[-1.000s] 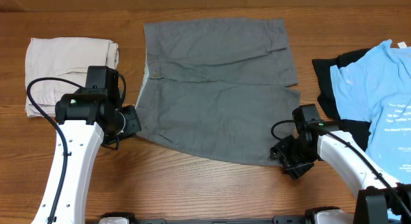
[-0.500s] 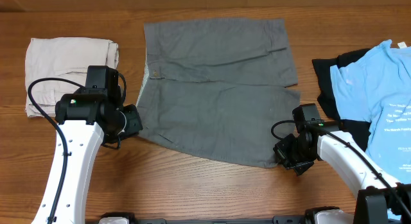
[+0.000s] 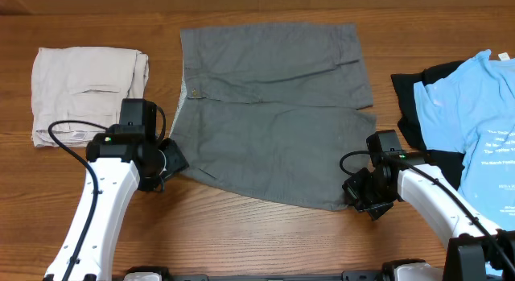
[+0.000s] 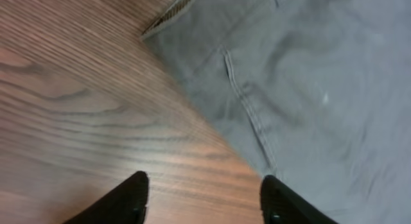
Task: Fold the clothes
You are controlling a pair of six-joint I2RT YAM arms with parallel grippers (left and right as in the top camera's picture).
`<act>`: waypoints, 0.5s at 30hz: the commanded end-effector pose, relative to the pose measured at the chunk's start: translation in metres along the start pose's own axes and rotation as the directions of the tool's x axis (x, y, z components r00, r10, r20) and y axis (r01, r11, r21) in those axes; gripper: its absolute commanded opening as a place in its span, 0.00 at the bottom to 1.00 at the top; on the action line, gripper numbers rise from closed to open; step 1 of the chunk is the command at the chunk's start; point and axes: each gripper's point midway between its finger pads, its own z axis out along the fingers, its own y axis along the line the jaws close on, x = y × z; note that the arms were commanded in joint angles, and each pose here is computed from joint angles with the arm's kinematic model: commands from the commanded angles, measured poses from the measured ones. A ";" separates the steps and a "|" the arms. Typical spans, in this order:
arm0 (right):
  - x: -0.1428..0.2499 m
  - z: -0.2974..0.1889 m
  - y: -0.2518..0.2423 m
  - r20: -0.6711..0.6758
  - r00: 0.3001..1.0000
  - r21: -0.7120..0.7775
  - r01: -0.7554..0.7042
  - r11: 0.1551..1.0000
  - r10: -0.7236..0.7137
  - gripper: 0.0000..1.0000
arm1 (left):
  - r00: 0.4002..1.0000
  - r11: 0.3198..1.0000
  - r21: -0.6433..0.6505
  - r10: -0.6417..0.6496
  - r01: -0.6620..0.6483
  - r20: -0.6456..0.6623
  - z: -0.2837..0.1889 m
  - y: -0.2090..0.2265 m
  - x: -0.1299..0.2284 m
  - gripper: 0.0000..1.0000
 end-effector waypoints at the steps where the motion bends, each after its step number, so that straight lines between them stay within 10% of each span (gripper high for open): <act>1: -0.003 -0.001 -0.001 0.020 1.000 -0.002 -0.002 1.000 0.002 0.04 | 0.990 0.990 0.013 -0.141 0.141 -0.001 0.018 0.003 0.003 0.62; 15: -0.006 -0.001 0.000 0.038 0.999 -0.002 0.005 1.000 -0.005 0.04 | 0.968 0.970 0.099 -0.233 0.224 0.092 0.050 0.000 -0.010 0.60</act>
